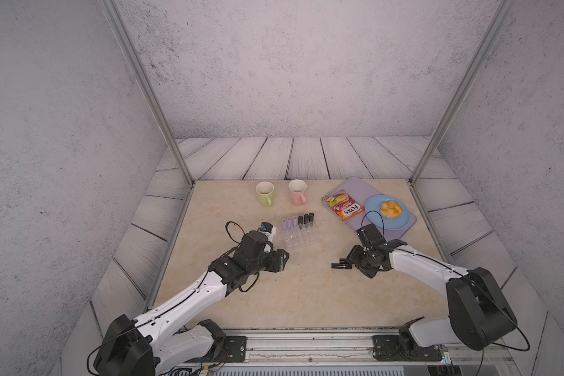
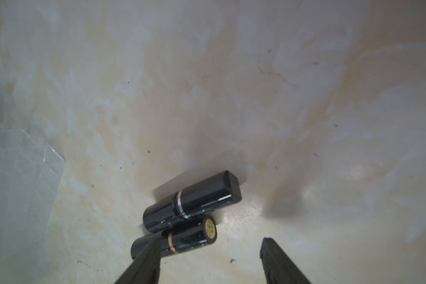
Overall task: Arrange the lipsticks in the organizer
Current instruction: Pick up the lipstick at the center of the board.
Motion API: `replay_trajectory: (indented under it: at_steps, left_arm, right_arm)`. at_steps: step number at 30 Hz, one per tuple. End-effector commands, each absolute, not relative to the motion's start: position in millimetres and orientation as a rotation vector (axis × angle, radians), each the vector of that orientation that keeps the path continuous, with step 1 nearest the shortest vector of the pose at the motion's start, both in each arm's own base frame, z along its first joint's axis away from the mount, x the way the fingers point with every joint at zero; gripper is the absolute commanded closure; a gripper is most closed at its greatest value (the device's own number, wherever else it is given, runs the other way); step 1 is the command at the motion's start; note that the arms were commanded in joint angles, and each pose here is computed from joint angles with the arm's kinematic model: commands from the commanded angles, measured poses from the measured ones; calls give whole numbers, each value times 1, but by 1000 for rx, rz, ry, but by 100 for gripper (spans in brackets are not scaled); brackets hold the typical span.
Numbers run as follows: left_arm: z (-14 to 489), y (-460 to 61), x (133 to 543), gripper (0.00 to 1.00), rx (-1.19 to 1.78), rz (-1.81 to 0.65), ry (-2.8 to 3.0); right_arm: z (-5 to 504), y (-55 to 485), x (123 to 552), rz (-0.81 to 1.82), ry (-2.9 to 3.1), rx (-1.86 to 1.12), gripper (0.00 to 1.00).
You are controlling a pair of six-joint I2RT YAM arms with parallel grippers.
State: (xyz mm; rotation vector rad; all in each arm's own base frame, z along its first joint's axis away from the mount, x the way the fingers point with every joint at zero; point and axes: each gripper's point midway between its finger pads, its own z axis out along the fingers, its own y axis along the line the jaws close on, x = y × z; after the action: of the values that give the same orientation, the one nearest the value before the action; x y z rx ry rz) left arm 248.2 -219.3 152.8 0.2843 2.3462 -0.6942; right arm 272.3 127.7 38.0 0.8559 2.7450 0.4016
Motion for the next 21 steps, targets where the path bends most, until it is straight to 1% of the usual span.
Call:
replay_trajectory:
  at_steps: [1, 9, 21]
  left_arm:
    - [151, -214, 246, 35, 301, -661, 2339]
    - [149, -214, 246, 35, 305, -657, 2345]
    - [149, -215, 247, 36, 310, -654, 2341]
  right_arm:
    - [38, 135, 287, 448, 2710, 899, 32]
    - [31, 140, 300, 458, 2701, 940, 32]
    - [24, 129, 311, 306, 2717, 960, 36]
